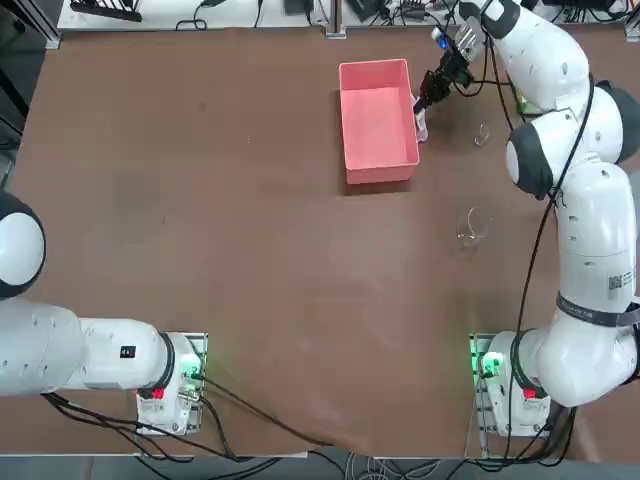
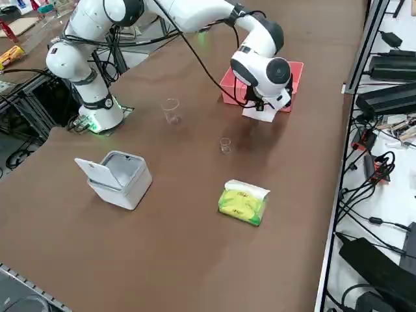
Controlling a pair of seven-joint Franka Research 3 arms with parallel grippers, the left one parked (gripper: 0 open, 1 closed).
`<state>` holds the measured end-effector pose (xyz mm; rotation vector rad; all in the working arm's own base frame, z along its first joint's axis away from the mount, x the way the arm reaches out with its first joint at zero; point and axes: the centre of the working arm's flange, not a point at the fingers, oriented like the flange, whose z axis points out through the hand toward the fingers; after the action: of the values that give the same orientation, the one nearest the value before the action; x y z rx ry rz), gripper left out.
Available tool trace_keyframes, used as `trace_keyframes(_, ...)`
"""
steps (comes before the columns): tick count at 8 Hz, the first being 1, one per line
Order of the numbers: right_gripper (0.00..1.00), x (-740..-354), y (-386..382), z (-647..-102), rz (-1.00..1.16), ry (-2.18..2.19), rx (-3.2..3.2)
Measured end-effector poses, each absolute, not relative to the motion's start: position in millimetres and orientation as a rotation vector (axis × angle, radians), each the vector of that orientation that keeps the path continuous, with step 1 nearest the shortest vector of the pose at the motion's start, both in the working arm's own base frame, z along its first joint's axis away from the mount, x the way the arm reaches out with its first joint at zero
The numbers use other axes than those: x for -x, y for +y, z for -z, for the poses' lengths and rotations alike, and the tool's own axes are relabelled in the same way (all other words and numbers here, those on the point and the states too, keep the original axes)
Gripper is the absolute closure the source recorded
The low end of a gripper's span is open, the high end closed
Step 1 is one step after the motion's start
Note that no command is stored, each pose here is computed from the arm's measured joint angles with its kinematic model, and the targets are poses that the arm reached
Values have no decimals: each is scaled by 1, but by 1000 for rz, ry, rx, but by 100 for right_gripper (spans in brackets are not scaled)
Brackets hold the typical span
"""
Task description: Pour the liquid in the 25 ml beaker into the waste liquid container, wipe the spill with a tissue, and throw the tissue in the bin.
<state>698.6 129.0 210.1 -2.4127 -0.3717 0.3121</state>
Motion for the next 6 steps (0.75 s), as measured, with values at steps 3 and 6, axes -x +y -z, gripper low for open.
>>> trace_keyframes(3,97,-697,128,-200,-321,-383,2409)
trace_keyframes(6,97,-696,126,-191,-319,-390,2395)
